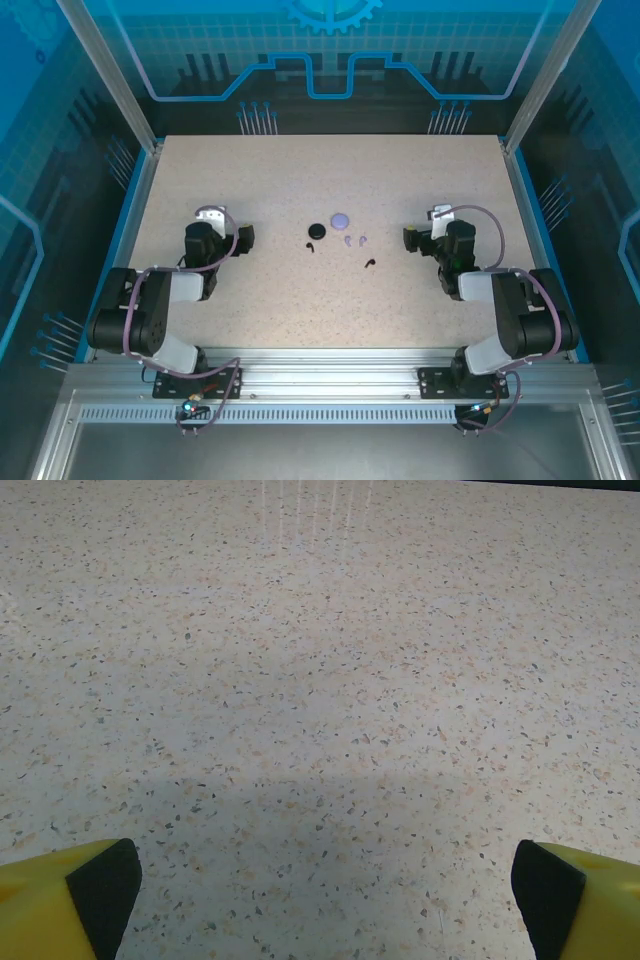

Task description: Insert the wireless bluetooth earbuds into the charging case

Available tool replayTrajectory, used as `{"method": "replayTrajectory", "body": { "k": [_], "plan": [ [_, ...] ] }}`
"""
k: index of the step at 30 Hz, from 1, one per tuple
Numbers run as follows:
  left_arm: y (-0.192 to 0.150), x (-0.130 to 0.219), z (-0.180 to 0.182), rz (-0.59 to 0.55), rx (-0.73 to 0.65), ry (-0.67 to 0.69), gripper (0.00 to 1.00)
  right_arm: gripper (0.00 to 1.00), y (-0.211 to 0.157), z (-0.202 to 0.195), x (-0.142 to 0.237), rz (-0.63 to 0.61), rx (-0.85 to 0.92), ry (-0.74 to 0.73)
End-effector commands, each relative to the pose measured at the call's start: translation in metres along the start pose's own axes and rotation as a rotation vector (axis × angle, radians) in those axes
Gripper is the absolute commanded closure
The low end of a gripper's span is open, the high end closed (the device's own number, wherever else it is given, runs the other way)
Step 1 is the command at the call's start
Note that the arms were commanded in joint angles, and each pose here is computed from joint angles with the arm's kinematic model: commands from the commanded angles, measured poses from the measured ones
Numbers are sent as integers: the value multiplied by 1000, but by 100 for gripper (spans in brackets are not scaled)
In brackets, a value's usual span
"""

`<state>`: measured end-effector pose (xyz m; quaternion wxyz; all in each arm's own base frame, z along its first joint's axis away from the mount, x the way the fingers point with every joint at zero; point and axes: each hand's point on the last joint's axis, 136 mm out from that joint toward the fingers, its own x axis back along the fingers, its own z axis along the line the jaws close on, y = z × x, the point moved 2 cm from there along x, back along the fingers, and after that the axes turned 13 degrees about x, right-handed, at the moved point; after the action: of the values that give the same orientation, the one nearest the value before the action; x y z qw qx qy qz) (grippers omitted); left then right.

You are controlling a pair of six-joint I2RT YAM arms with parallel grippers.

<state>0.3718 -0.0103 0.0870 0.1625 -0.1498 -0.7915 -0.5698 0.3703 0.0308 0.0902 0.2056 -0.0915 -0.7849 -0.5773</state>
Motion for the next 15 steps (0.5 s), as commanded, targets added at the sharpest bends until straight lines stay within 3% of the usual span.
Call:
{"method": "replayTrajectory", "body": {
  "k": [1,15],
  "plan": [
    [14,-1,1,-38,4,6,1,0,12,-8,-2,-38,1,-17],
    [14,-1,1,-38,6,6,1,0,12,-8,-2,-39,1,-18]
  ]
}}
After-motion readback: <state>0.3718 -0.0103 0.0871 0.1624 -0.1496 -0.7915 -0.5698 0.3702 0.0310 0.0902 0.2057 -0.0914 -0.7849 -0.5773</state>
